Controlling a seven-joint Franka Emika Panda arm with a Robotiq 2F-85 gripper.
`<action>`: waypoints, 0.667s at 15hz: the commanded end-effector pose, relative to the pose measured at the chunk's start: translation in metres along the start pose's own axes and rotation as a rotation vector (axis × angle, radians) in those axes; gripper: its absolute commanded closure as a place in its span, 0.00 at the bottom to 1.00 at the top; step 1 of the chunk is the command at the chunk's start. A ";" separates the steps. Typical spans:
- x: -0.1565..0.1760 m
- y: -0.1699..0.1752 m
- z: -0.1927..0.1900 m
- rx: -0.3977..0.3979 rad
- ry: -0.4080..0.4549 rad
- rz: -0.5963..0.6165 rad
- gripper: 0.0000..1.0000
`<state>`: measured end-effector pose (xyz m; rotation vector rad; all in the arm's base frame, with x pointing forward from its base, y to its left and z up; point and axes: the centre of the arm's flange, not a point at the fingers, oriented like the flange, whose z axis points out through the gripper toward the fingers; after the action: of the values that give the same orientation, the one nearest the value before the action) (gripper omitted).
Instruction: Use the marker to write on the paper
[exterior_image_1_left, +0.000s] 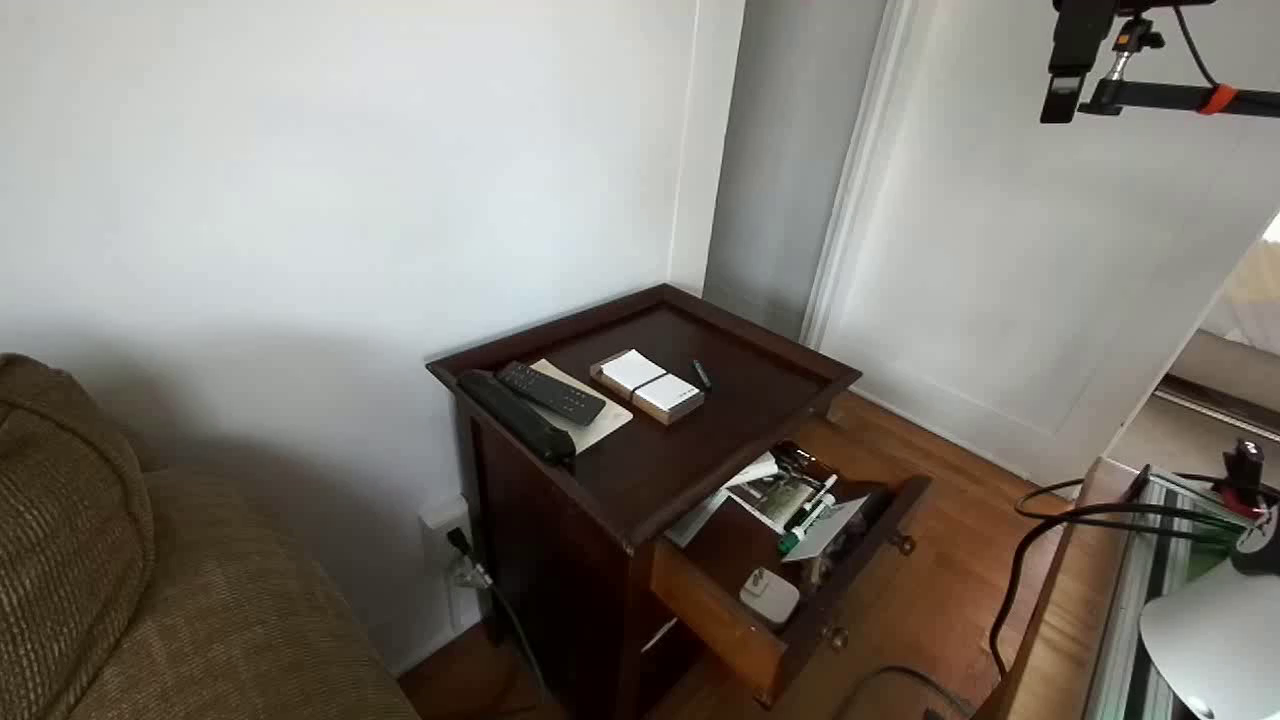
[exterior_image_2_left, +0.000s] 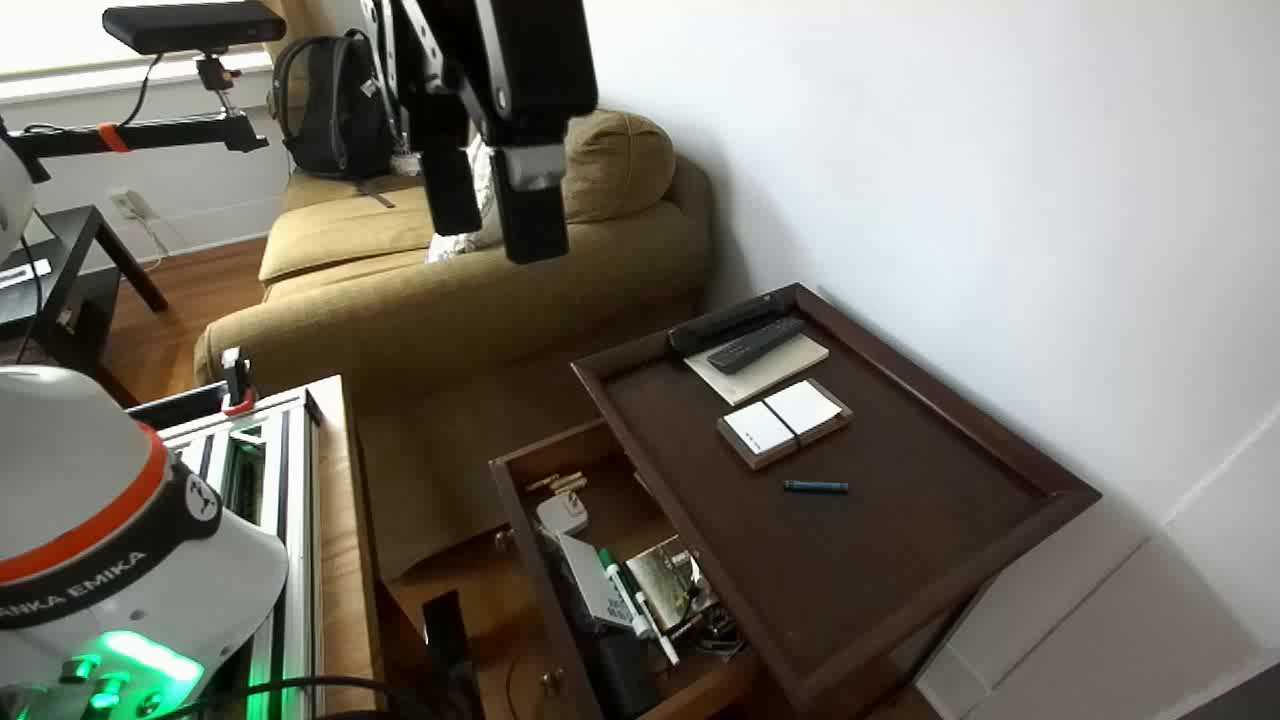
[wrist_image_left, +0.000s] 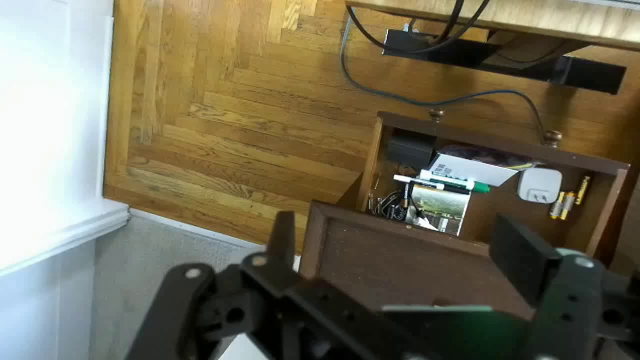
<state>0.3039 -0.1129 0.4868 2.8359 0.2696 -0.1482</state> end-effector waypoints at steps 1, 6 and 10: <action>0.000 0.000 0.000 0.000 0.000 0.000 0.00; 0.009 0.017 0.015 0.026 -0.003 0.063 0.00; 0.032 0.050 0.056 0.122 0.057 0.177 0.00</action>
<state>0.3118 -0.1414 0.4724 2.8992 0.1292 -0.0988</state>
